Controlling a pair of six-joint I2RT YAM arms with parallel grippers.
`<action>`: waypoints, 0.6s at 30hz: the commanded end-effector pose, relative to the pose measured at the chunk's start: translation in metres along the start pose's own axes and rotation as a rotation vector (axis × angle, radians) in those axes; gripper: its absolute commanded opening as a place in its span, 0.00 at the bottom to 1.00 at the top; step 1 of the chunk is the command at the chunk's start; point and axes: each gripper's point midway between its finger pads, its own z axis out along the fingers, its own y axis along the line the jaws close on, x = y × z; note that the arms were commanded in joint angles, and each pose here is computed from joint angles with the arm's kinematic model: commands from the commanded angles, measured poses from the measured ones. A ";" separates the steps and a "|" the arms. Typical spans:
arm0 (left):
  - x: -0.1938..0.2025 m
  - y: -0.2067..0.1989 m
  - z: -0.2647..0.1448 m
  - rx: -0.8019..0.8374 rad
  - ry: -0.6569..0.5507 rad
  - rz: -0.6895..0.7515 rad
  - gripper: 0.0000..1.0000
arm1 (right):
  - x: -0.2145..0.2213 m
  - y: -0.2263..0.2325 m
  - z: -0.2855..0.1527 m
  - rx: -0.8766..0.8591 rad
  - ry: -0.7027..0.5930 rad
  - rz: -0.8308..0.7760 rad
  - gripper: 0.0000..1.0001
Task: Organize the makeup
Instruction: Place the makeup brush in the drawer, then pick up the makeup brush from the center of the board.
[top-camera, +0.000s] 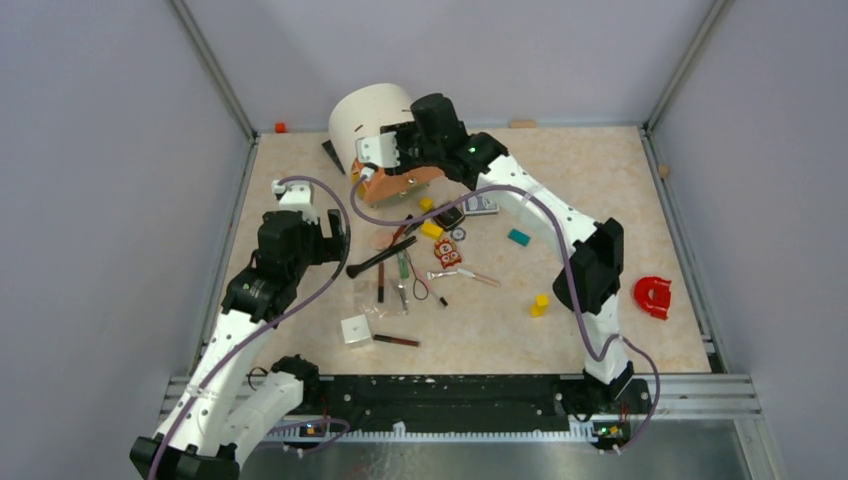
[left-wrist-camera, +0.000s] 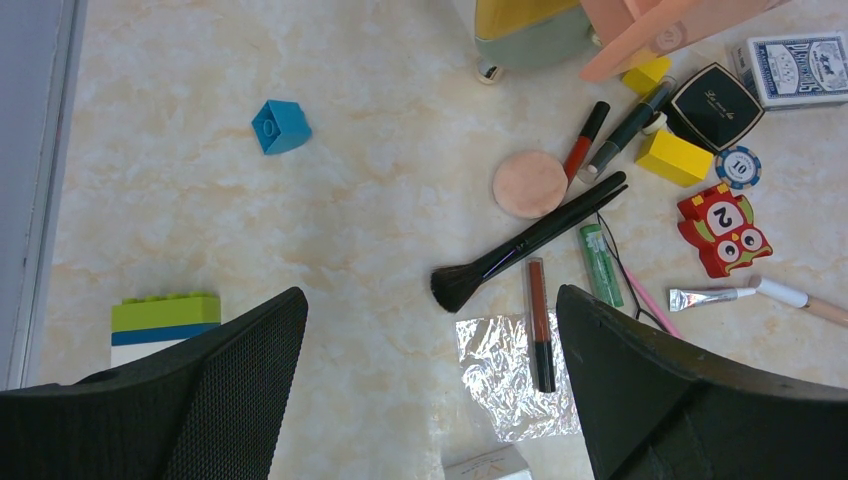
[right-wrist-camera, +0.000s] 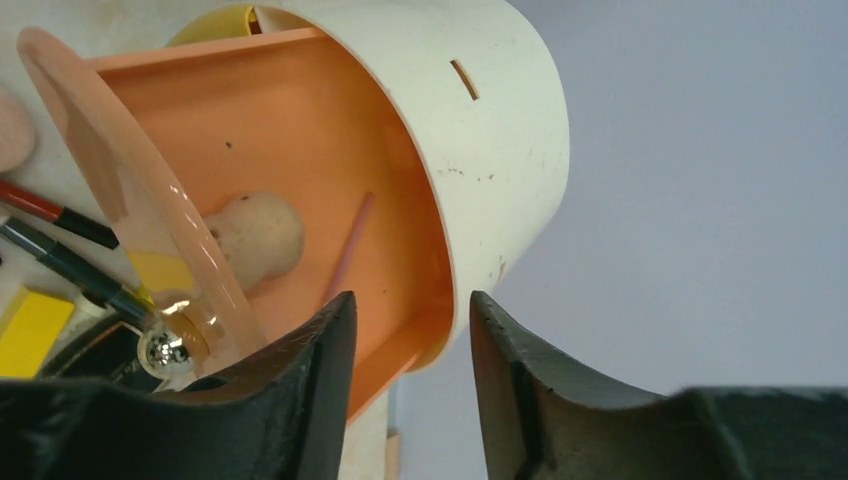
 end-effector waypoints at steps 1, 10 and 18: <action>-0.007 0.001 0.000 0.000 -0.039 -0.007 0.99 | -0.025 -0.049 -0.030 0.188 -0.109 0.041 0.50; -0.008 0.000 0.000 0.006 -0.041 -0.008 0.99 | -0.051 -0.089 -0.124 0.496 -0.308 0.474 0.51; -0.005 -0.003 0.003 0.018 -0.025 -0.005 0.99 | -0.011 0.011 -0.170 0.470 -0.256 1.210 0.41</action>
